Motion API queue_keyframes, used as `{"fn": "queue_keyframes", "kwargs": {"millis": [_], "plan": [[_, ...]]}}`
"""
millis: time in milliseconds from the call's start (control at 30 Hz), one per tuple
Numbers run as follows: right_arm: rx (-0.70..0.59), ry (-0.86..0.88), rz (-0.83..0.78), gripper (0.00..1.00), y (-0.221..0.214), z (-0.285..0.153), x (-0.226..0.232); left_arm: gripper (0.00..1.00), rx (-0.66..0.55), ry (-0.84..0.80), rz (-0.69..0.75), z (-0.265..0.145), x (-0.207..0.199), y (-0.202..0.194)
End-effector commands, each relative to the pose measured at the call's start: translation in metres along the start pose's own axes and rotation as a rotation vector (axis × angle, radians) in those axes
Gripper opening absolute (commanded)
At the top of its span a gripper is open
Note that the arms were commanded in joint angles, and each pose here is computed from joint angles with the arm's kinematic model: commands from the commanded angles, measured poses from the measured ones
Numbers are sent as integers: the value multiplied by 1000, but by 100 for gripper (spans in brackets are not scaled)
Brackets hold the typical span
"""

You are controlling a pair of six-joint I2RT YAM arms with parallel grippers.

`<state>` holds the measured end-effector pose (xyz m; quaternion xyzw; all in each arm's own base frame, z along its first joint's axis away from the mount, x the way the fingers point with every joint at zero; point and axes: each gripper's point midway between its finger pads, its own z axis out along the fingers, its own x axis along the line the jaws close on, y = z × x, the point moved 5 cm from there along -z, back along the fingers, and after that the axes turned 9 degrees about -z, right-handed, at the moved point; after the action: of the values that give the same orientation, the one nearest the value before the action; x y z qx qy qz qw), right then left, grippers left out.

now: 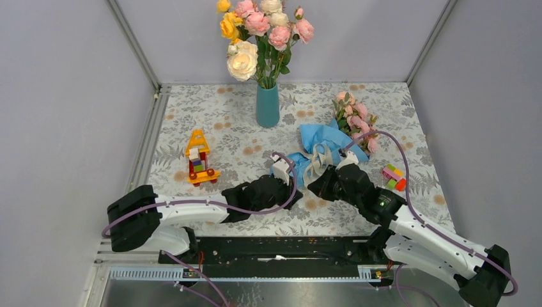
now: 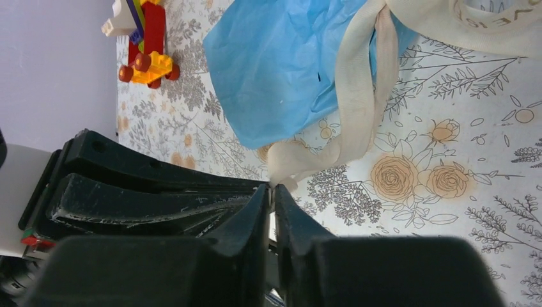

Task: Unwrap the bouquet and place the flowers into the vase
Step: Untie the ribbon from the wrapping paper.

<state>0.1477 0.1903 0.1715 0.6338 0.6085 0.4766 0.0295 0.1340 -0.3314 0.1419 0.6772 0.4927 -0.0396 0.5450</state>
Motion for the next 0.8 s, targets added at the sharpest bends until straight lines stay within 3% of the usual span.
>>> {"fn": "queue_keyframes", "kwargs": {"millis": [0, 67, 333, 467, 767], "plan": [[-70, -6, -25, 23, 19, -13, 9, 0, -127, 11, 1, -3, -19, 38], [-95, -39, -54, 40, 25, -19, 5, 0, -123, 66, 15, -5, -15, 44], [-178, -315, -185, 73, 54, -52, -24, 0, -142, 202, -50, -25, 22, 69], [-152, -390, -178, 76, 59, -45, -42, 0, -139, 158, -92, -31, 33, 78], [-78, -308, 4, 72, 62, 11, -77, 0, -92, 172, -117, -36, 47, 77]]}}
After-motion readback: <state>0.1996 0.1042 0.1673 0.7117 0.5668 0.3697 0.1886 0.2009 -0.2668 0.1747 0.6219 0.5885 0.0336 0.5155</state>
